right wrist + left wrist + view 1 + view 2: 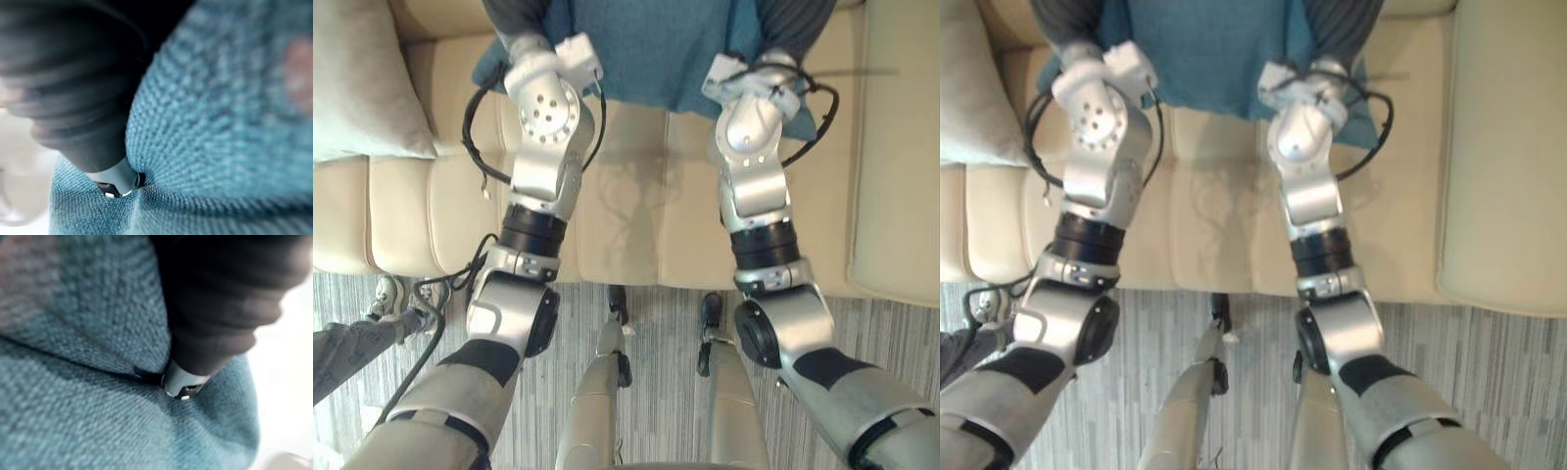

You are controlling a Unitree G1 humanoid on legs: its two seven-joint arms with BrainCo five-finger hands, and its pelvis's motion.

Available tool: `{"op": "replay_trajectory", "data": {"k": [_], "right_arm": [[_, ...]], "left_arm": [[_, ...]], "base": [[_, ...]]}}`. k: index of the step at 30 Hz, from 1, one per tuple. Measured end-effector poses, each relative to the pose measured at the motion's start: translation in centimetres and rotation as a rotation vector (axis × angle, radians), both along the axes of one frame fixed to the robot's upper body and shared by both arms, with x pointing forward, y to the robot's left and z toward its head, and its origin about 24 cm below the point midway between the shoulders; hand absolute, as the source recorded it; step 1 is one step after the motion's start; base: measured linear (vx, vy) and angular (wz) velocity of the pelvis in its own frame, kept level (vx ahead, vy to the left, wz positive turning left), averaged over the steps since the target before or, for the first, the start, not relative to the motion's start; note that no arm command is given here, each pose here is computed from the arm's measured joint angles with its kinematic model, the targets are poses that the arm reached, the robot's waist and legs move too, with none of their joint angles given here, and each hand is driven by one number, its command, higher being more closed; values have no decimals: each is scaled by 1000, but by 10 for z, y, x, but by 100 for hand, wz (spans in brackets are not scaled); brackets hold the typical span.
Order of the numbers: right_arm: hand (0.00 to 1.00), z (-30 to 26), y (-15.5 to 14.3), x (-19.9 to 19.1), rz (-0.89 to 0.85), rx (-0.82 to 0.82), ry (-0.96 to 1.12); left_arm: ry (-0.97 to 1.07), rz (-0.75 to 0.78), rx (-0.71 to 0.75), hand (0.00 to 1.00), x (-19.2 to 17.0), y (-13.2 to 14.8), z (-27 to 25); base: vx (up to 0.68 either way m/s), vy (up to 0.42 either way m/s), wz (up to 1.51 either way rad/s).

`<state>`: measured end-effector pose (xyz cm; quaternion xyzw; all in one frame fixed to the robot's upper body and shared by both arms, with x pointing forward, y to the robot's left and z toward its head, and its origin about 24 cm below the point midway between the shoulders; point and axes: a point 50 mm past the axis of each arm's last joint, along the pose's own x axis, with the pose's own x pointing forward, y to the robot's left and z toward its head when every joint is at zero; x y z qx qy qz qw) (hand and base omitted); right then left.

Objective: Pick up cushions and gather them together orderly.

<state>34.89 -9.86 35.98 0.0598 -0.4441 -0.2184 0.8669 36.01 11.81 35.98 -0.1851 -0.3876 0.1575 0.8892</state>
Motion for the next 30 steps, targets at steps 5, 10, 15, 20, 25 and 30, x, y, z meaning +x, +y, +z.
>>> {"op": "replay_trajectory", "data": {"k": [5, 10, 15, 20, 25, 30], "right_arm": [[0, 35, -5, 7, 16, -65, 18], [0, 27, -12, 17, 125, -85, 86], [0, 2, -18, 20, 127, -92, 120], [0, -14, -23, 21, 149, -107, 141], [0, -37, -40, 11, 188, -83, 133], [0, -63, -65, -19, 182, -166, 68]], "left_arm": [[32, -18, -117, 0, 6, 14, 14], [116, -69, -223, 0, 19, 28, -11], [197, -66, -265, 0, 27, 45, -49], [248, -7, -292, 0, 27, 76, -82], [206, 41, -223, 0, 13, 105, -98], [160, 108, -165, 0, -23, 141, -136]], "base": [[31, -95, -1], [23, -100, 6], [-16, -99, 16], [-52, -111, 5], [-24, -78, -8], [33, -29, -15]]}}
